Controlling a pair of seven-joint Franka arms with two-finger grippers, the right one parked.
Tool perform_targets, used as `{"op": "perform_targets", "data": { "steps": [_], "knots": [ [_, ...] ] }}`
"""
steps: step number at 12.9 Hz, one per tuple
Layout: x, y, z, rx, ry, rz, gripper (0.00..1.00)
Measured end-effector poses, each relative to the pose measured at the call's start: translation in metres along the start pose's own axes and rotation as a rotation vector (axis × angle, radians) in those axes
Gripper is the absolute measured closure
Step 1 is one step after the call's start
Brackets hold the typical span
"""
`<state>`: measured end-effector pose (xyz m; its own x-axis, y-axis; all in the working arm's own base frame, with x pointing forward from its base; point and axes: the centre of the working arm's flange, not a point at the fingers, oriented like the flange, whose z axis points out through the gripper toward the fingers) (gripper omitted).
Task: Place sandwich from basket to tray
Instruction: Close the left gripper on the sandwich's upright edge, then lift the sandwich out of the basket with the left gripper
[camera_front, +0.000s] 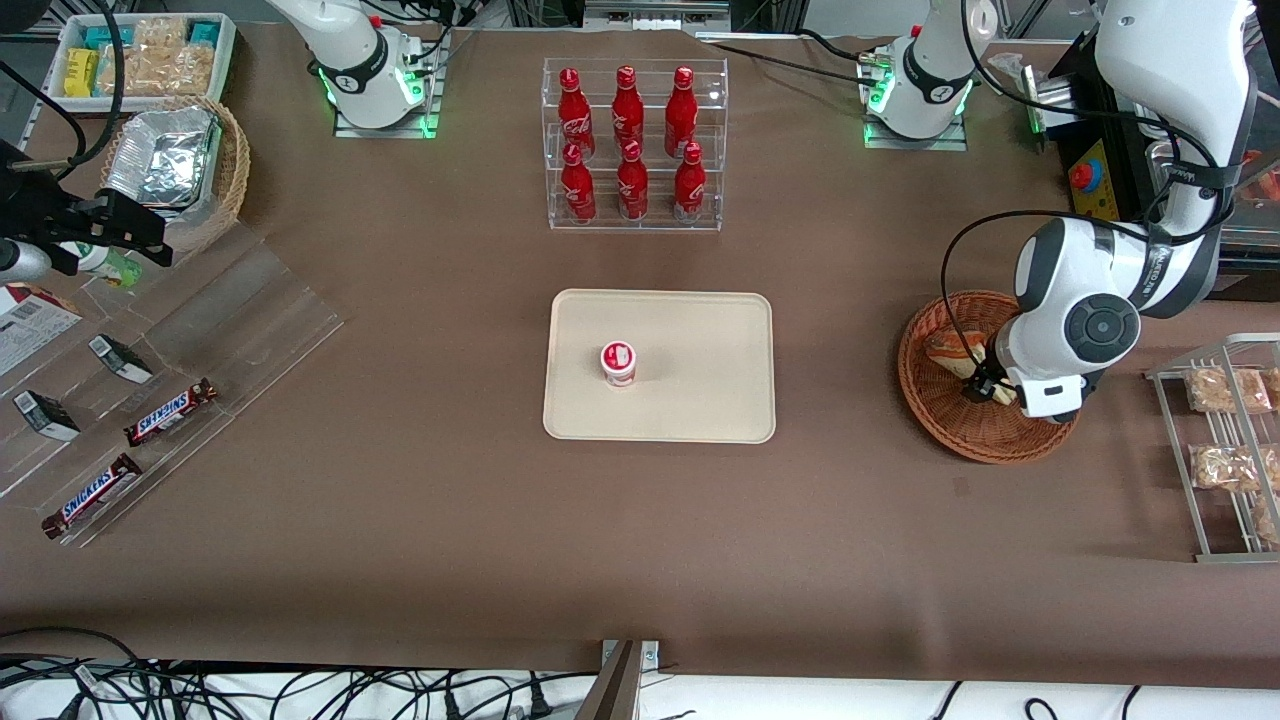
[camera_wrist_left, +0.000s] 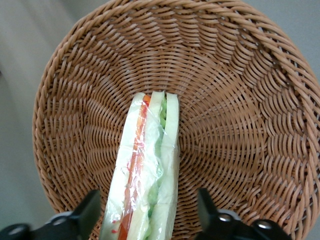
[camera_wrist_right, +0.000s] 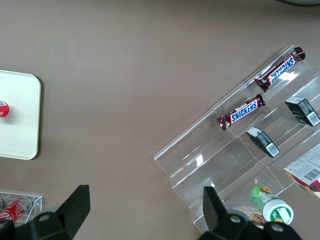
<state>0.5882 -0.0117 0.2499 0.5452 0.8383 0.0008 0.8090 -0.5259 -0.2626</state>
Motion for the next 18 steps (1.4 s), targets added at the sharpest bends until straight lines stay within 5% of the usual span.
{"op": "perform_targets", "data": {
  "steps": [2,5,13,18],
  "knots": [
    [-0.001,0.001,0.003,0.004,-0.003,-0.004,0.45],
    [-0.002,0.002,0.004,0.005,-0.004,-0.011,0.6],
    [-0.004,0.005,-0.002,0.007,-0.003,0.057,0.67],
    [0.006,0.007,-0.061,0.086,-0.033,0.266,0.67]
  ]
}}
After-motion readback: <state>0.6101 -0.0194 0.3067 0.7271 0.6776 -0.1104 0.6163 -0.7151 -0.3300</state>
